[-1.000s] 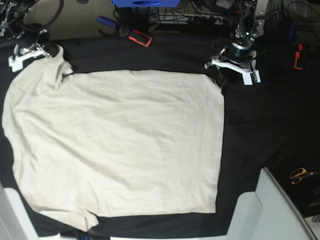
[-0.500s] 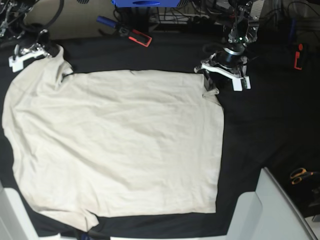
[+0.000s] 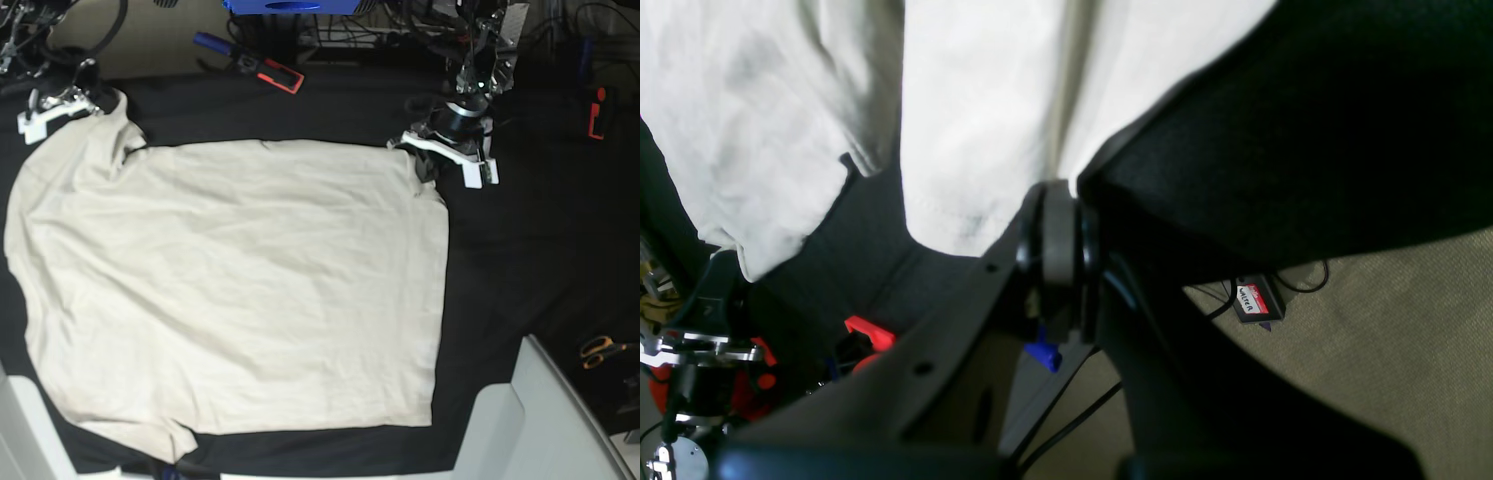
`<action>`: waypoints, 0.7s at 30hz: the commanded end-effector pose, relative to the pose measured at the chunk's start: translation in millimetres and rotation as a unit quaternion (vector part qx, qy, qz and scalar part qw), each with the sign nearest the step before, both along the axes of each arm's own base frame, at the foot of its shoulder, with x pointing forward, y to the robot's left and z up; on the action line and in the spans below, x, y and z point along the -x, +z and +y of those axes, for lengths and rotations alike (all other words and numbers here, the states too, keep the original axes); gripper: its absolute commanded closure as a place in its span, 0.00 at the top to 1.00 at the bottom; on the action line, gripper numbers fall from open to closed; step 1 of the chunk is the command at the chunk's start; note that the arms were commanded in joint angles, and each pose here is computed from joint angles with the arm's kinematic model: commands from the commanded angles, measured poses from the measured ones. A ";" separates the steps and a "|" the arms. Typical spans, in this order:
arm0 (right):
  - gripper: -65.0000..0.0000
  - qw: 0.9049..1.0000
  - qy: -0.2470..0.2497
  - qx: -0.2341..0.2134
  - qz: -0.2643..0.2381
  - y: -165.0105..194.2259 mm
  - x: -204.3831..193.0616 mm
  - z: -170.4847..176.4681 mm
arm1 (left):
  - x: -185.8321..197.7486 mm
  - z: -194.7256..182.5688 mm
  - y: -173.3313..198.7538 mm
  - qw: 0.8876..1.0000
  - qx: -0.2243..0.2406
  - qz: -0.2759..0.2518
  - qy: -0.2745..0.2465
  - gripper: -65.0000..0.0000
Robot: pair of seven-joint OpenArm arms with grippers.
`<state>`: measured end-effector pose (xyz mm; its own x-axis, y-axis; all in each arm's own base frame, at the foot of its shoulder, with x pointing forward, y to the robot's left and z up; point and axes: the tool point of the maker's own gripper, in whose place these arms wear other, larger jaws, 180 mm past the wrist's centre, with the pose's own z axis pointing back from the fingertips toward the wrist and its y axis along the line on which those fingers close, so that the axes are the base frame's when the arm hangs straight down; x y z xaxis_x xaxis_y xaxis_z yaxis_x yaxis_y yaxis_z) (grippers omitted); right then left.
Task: Fold the T-shirt properly
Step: 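Grasp the shirt edge at each shoulder with both grippers, then pull the grasped shirt edge outward with both grippers to flatten it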
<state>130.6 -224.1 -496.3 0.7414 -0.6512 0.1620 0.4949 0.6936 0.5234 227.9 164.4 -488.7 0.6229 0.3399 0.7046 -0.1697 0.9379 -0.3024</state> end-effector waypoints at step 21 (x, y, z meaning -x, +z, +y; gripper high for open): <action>0.00 0.996 0.022 0.074 -0.043 42.6 -4.4 -24.9 | 42.9 39.1 32.5 0.999 -0.022 -0.012 0.045 0.00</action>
